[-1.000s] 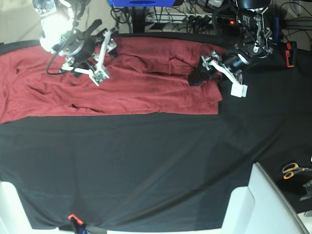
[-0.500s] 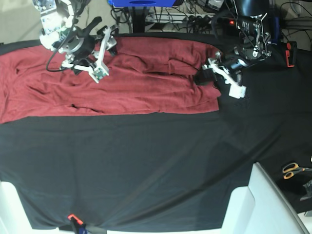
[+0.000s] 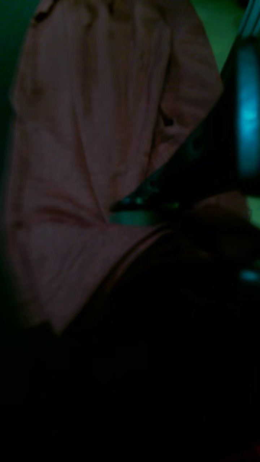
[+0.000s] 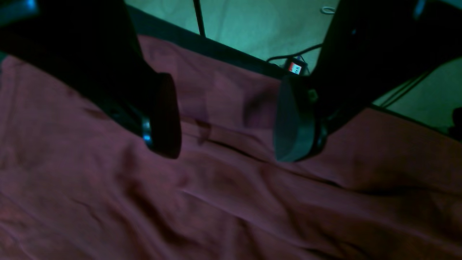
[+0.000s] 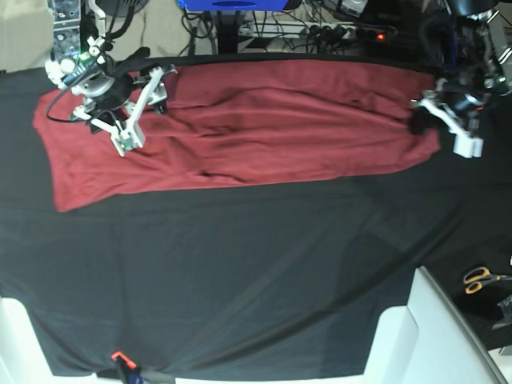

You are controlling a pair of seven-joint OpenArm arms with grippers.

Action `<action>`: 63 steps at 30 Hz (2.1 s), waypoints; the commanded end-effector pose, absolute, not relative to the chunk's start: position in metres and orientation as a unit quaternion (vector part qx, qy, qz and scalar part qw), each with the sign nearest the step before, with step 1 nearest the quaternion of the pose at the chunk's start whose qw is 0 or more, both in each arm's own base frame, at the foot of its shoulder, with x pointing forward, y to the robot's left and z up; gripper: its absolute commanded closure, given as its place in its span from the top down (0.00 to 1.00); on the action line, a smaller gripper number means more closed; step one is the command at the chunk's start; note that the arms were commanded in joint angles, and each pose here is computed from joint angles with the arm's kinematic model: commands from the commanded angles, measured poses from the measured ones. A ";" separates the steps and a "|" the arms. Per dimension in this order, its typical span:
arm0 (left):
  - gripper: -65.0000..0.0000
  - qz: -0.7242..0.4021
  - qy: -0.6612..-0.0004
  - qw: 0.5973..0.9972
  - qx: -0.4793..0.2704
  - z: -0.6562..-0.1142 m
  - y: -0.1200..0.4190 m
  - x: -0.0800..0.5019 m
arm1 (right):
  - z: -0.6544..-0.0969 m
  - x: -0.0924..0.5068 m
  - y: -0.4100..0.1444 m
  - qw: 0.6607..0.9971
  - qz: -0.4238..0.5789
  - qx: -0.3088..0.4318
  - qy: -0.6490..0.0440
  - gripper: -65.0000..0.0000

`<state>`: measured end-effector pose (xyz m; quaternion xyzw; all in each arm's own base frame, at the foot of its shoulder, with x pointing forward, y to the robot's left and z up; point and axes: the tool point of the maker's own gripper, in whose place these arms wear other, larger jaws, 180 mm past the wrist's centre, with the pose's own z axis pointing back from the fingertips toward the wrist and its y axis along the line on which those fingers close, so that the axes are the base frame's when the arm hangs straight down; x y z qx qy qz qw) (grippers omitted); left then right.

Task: Fold the T-shirt properly
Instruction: 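Fold the held end with the left gripper toward the right gripper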

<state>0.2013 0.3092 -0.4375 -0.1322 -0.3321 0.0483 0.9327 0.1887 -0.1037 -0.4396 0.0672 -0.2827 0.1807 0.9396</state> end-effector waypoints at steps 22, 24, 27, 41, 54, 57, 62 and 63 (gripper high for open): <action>0.00 -0.021 -0.334 0.903 -0.271 -0.398 0.084 0.212 | -0.433 0.194 -0.109 0.937 0.175 0.062 -0.297 0.59; 0.00 -0.020 -0.332 0.900 -0.282 -0.397 0.072 0.214 | -0.433 0.194 -0.109 0.937 0.175 0.062 -0.297 0.59; 0.00 -0.024 -0.336 0.894 -0.296 -0.391 0.053 0.224 | -0.433 0.194 -0.109 0.937 0.175 0.062 -0.297 0.59; 0.00 -0.020 -0.312 0.887 -0.339 -0.410 0.006 0.244 | -0.432 0.195 -0.148 0.945 0.135 0.027 -0.298 0.59; 0.00 -0.022 -0.297 0.888 -0.351 -0.422 -0.011 0.249 | -0.432 0.196 -0.148 0.944 0.135 0.026 -0.299 0.59; 0.00 -0.023 -0.297 0.888 -0.351 -0.422 -0.011 0.250 | -0.432 0.196 -0.148 0.944 0.135 0.026 -0.299 0.59; 0.00 -0.059 -0.294 0.884 -0.357 -0.417 -0.025 0.250 | -0.431 0.197 -0.148 0.944 0.135 0.026 -0.300 0.59; 0.00 -0.073 -0.293 0.883 -0.359 -0.416 -0.030 0.248 | -0.431 0.197 -0.148 0.944 0.135 0.026 -0.300 0.59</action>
